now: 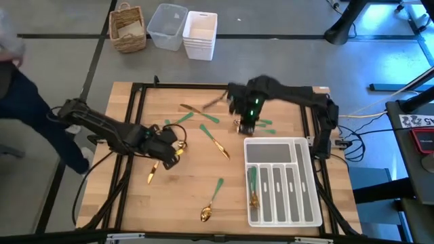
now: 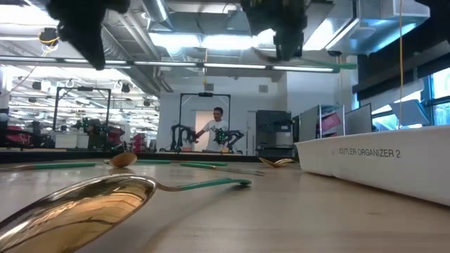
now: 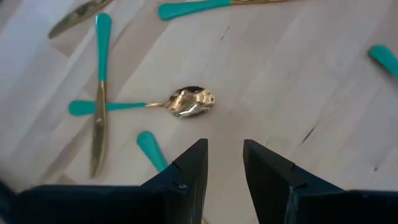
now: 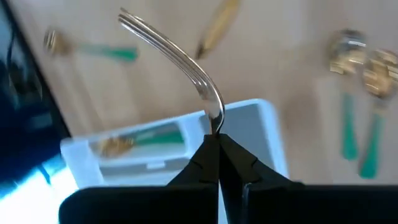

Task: Sort silverware
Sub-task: Put the green fork in the white silverware tray

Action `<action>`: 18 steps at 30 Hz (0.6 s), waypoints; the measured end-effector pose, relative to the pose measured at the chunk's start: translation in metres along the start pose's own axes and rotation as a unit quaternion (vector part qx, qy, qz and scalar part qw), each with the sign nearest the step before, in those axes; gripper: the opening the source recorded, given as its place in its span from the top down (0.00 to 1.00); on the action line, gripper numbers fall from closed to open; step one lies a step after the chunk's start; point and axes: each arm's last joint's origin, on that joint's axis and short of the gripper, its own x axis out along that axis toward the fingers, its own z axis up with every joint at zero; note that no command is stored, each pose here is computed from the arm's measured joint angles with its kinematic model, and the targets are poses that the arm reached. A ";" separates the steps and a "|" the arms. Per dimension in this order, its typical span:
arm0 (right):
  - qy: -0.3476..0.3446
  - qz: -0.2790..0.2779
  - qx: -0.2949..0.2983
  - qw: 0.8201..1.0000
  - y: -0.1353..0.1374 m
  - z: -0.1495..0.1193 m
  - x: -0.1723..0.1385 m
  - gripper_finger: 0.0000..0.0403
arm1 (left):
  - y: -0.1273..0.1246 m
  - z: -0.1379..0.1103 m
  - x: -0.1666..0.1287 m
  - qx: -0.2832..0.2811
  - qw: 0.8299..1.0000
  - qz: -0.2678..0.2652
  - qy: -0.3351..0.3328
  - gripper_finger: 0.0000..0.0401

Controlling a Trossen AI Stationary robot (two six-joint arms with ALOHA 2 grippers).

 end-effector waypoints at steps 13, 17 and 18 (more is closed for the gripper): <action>0.054 -0.082 -0.466 0.879 0.138 -0.040 0.057 1.00 | 0.001 -0.025 0.044 -0.060 0.991 -0.095 -0.068 0.76; 0.065 -0.079 -0.536 0.838 0.156 -0.053 0.081 1.00 | -0.007 -0.024 0.053 -0.082 0.979 -0.148 -0.115 0.76; 0.067 -0.077 -0.547 0.831 0.159 -0.055 0.088 1.00 | -0.008 -0.024 0.054 -0.088 0.976 -0.157 -0.124 0.76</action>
